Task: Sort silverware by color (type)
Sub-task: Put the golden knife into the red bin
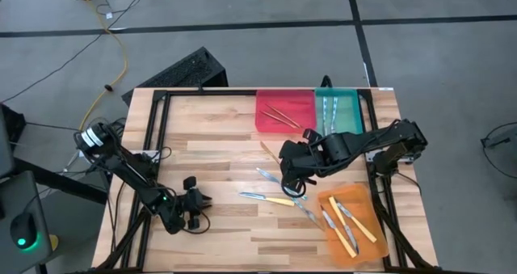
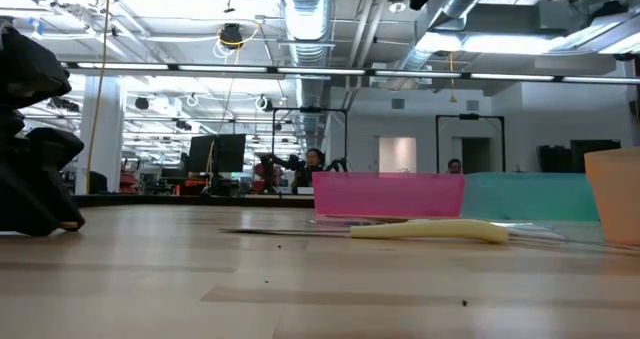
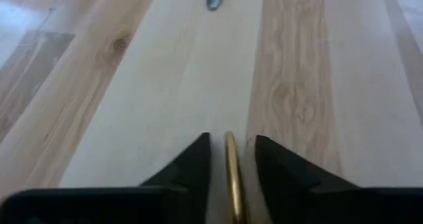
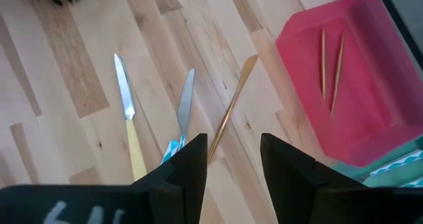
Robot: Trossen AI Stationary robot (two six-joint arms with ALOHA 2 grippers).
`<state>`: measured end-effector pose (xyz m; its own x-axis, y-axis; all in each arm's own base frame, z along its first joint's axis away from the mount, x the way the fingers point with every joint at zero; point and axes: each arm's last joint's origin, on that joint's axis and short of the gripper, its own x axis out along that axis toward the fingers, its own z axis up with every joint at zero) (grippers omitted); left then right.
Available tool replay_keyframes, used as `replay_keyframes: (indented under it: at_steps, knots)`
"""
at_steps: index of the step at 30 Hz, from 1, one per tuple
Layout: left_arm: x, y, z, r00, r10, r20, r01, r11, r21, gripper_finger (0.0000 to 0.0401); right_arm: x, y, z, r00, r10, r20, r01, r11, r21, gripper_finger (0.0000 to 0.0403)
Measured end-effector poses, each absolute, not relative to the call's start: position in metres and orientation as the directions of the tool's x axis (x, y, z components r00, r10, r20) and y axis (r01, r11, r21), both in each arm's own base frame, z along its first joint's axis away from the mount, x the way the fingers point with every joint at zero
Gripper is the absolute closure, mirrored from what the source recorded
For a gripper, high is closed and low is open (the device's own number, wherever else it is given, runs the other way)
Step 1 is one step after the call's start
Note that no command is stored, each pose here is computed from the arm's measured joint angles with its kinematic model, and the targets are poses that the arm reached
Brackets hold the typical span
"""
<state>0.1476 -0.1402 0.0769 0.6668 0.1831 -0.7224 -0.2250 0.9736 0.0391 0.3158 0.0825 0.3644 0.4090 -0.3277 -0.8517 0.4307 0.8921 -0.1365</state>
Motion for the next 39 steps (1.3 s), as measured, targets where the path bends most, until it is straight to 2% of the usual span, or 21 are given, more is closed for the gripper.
replay_keyframes:
  at_steps: [3,5,13,17,23,27,34,39]
  knots:
    - [0.147,-0.139,0.076,0.669,0.207,-0.714,-0.241,0.969,0.055,0.0367,0.316,0.083,0.364,0.41,-0.327,-0.852,0.43,0.892,-0.136,0.0241]
    - [0.147,-0.138,0.076,0.668,0.214,-0.713,-0.247,0.967,0.059,0.0389,0.316,0.083,0.364,0.41,-0.326,-0.852,0.428,0.893,-0.136,0.0241]
    - [0.15,-0.14,0.078,0.724,0.213,-0.656,-0.285,0.959,-0.003,0.0398,0.316,0.085,0.365,0.418,-0.324,-0.849,0.426,0.895,-0.132,0.0241]
    - [0.156,-0.138,0.087,0.77,0.228,-0.596,-0.314,0.949,-0.043,0.0399,0.32,0.085,0.367,0.464,-0.355,-0.812,0.449,0.884,-0.129,0.0241]
    - [0.167,-0.137,0.121,0.873,0.318,-0.369,-0.362,0.93,-0.056,0.04,0.326,0.09,0.373,0.546,-0.478,-0.688,0.518,0.838,-0.171,0.0241]
    - [0.171,-0.137,0.156,0.92,0.324,-0.22,-0.344,0.937,-0.06,0.0401,0.326,0.099,0.376,0.582,-0.502,-0.64,0.538,0.828,-0.16,0.0241]
    - [0.169,-0.131,0.223,0.974,0.219,0.051,-0.216,0.975,-0.048,0.0401,0.332,0.129,0.367,0.691,-0.466,-0.553,0.53,0.847,-0.052,0.0241]
    - [0.167,-0.121,0.253,0.959,0.092,0.267,-0.088,0.996,-0.026,0.0401,0.34,0.145,0.349,0.757,-0.417,-0.503,0.496,0.868,0.027,0.0241]
